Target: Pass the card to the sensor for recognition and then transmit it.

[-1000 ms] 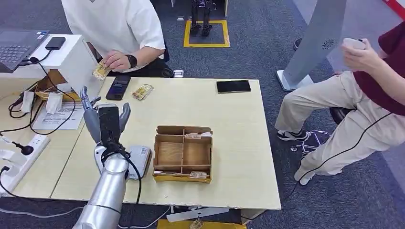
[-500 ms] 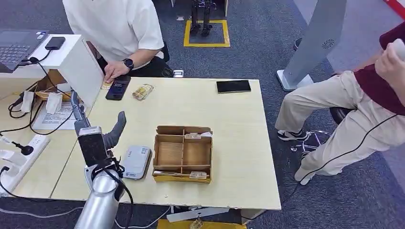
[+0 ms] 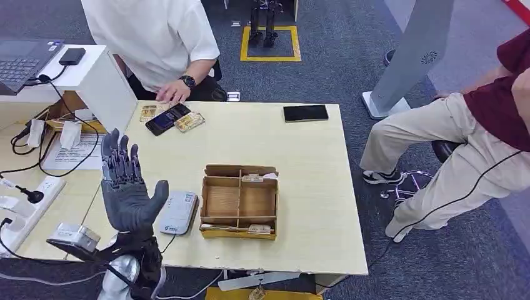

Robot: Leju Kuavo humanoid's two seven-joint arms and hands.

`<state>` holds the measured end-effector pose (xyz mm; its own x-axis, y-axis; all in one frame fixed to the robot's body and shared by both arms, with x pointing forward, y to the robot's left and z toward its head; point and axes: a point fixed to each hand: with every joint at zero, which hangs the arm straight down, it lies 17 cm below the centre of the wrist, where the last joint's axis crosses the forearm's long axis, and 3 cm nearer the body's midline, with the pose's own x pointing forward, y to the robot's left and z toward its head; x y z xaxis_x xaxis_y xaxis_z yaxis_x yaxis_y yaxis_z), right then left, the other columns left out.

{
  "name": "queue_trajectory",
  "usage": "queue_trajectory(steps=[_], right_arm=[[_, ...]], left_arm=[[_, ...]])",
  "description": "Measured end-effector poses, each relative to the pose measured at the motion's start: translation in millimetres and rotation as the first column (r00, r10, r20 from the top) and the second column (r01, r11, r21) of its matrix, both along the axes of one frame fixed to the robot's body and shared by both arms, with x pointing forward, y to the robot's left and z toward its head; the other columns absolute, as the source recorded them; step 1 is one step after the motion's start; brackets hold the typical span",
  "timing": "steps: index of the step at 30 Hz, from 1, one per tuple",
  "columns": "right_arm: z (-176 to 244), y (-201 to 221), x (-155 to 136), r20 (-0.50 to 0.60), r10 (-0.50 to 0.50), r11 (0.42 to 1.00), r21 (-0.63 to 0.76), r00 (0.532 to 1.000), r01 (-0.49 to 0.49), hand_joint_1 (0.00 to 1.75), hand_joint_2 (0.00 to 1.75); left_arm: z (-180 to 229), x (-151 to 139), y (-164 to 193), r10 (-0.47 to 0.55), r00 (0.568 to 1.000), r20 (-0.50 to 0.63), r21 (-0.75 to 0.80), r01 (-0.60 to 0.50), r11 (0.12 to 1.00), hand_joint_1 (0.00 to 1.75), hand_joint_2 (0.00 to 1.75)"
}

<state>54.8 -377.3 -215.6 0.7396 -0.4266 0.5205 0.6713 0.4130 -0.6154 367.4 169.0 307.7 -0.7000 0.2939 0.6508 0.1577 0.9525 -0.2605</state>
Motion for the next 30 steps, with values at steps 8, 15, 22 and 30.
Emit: queue_trajectory(steps=[8, 15, 22, 30], right_arm=[[0, -1, -1, 0.0, -0.003, 1.0, -0.003, 1.0, 0.003, 0.0, 1.75], [-1, 0, -1, -0.002, 0.008, 1.0, 0.005, 1.0, -0.008, 0.0, 1.75], [-1, -1, -1, -0.005, 0.026, 1.0, 0.007, 1.0, -0.026, 0.0, 1.75], [-2, 0, 1, -0.001, 0.046, 0.999, 0.013, 0.999, -0.046, 0.0, 1.75]], left_arm=[[12, -31, -22, -0.2, 0.977, 0.068, -0.06, 0.204, 0.977, 0.0, 1.75], [18, -71, -68, -0.427, 0.893, 0.145, 0.024, 0.428, 0.904, 0.0, 1.75], [15, -79, -82, -0.447, 0.883, 0.144, 0.099, 0.436, 0.894, 0.0, 1.75], [12, -84, -93, -0.447, 0.883, 0.141, 0.169, 0.423, 0.89, 0.0, 1.75]])
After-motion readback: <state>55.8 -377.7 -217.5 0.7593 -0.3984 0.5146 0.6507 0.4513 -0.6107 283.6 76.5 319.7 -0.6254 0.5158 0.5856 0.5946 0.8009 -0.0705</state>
